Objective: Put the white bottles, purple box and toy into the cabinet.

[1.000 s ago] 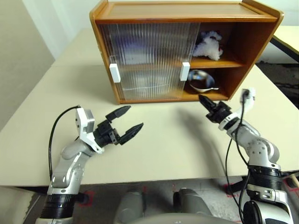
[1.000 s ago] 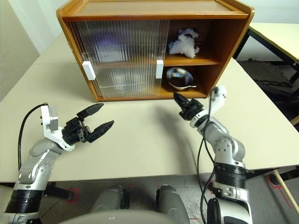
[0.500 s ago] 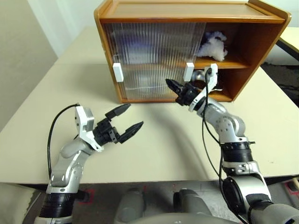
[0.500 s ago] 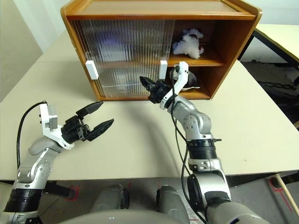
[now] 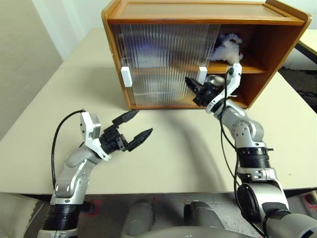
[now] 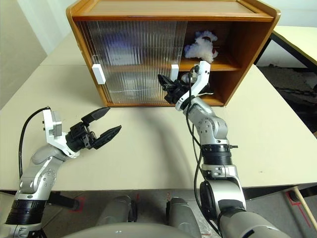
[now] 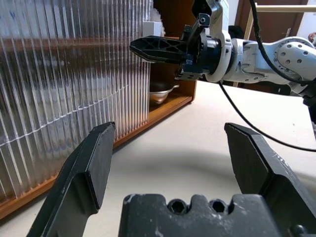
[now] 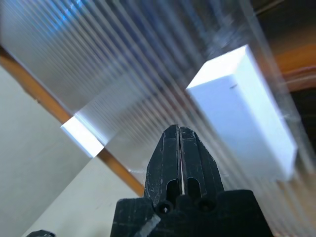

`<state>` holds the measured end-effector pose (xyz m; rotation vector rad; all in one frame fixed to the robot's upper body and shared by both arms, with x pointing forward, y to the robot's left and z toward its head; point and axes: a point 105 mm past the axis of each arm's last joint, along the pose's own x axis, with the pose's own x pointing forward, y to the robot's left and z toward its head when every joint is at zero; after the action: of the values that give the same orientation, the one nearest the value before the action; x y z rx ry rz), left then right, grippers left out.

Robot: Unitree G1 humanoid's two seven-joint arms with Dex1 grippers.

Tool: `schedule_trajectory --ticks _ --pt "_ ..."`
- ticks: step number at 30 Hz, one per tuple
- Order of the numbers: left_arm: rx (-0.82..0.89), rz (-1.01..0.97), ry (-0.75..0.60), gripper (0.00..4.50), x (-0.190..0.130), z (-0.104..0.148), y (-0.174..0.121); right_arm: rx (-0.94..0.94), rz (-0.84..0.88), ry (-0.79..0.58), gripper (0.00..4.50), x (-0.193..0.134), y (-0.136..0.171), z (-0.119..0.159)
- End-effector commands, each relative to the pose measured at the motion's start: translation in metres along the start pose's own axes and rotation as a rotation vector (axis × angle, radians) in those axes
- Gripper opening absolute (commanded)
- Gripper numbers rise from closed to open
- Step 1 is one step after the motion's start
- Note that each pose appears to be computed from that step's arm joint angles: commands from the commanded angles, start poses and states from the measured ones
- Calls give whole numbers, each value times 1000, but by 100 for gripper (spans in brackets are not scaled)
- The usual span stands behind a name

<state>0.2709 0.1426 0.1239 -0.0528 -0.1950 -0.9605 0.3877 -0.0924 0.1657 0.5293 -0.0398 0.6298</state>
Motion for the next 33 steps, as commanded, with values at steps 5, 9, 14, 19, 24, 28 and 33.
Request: schedule_trajectory --ticks 5,9,14,19,24,28,33 --pt "-2 -16 15 450 3 -5 1 -45 -97 -48 1 -8 -20 14" --pt "-3 -21 15 450 3 -6 1 -66 -152 -68 1 -13 -29 19" --pt "-4 -21 15 450 2 -7 1 -94 -201 -88 1 -19 -39 26" --pt "-4 -21 14 450 1 -7 1 -139 -256 -109 1 -28 -52 34" --pt "-5 -23 15 450 2 -9 1 -182 -313 -126 1 -38 -66 41" --pt "-6 -24 15 450 2 -9 2 -198 -339 -136 1 -43 -72 45" --pt "-4 -23 15 450 2 -9 3 -225 -390 -146 1 -56 -85 54"
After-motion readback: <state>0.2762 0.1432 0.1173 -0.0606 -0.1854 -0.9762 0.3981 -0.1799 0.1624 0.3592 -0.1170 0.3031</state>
